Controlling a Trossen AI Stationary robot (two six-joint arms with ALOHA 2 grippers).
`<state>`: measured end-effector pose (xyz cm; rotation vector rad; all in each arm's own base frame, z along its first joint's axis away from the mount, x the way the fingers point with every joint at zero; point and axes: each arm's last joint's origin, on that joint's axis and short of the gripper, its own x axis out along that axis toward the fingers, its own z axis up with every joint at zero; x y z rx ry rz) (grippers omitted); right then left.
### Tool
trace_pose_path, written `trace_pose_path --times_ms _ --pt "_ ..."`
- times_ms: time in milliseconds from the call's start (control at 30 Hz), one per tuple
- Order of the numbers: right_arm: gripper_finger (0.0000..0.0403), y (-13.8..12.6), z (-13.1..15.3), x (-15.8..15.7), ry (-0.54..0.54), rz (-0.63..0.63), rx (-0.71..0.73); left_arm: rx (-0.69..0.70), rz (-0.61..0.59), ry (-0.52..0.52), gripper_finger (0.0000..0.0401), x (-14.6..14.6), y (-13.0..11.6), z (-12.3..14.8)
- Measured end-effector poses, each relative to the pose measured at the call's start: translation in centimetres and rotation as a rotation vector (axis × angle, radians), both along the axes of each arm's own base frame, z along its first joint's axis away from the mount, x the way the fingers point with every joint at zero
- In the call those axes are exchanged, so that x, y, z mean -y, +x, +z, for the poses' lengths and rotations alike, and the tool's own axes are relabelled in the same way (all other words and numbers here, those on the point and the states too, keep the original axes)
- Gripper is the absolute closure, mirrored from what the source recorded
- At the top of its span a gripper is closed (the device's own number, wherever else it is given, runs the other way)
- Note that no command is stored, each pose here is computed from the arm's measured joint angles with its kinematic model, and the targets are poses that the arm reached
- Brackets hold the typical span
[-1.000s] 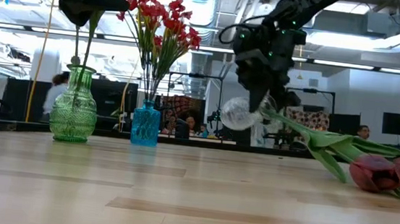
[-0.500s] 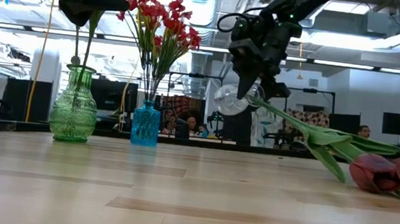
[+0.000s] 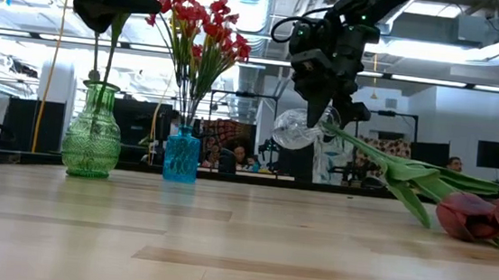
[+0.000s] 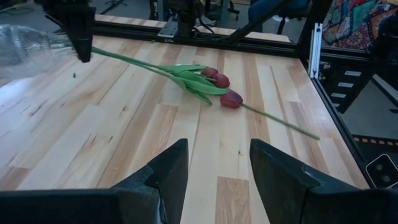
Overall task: Sort flowers into vase by color
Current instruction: Adjust the transparent vase by standing it upright on the table
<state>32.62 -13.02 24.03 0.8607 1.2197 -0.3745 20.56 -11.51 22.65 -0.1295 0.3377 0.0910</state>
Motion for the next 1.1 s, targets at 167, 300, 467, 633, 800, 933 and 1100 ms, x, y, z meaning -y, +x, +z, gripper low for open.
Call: trace_pose_path --times_ms 167,300,467,633,800,933,1100 --pt "0.0162 0.2 -0.1 -1.2 -0.043 0.026 -0.048 0.000 0.000 0.000 0.0241 0.0 0.0 0.0" --pt "0.0162 0.2 -0.7 -2.2 -0.082 0.046 -0.134 0.000 0.000 0.000 0.0241 0.0 0.0 0.0" --pt "0.0162 0.5 -1.3 -3.5 -0.082 0.087 -0.182 0.000 0.000 0.000 0.0241 0.0 0.0 0.0" --pt "0.0162 1.1 -2.8 -4.9 -0.073 0.134 -0.261 0.001 0.000 0.000 0.0241 0.0 0.0 0.0" --pt "0.0162 1.5 -4.4 -5.9 -0.055 0.170 -0.341 0.005 -0.003 0.028 0.0241 0.0 0.0 0.1" --pt "0.0162 1.5 -5.1 -6.0 -0.042 0.177 -0.383 0.027 0.008 0.085 0.0241 -0.4 0.6 0.2" --pt "0.0162 1.7 -5.6 -5.9 -0.040 0.175 -0.383 0.053 -0.038 0.203 0.0241 -0.7 2.2 0.2"
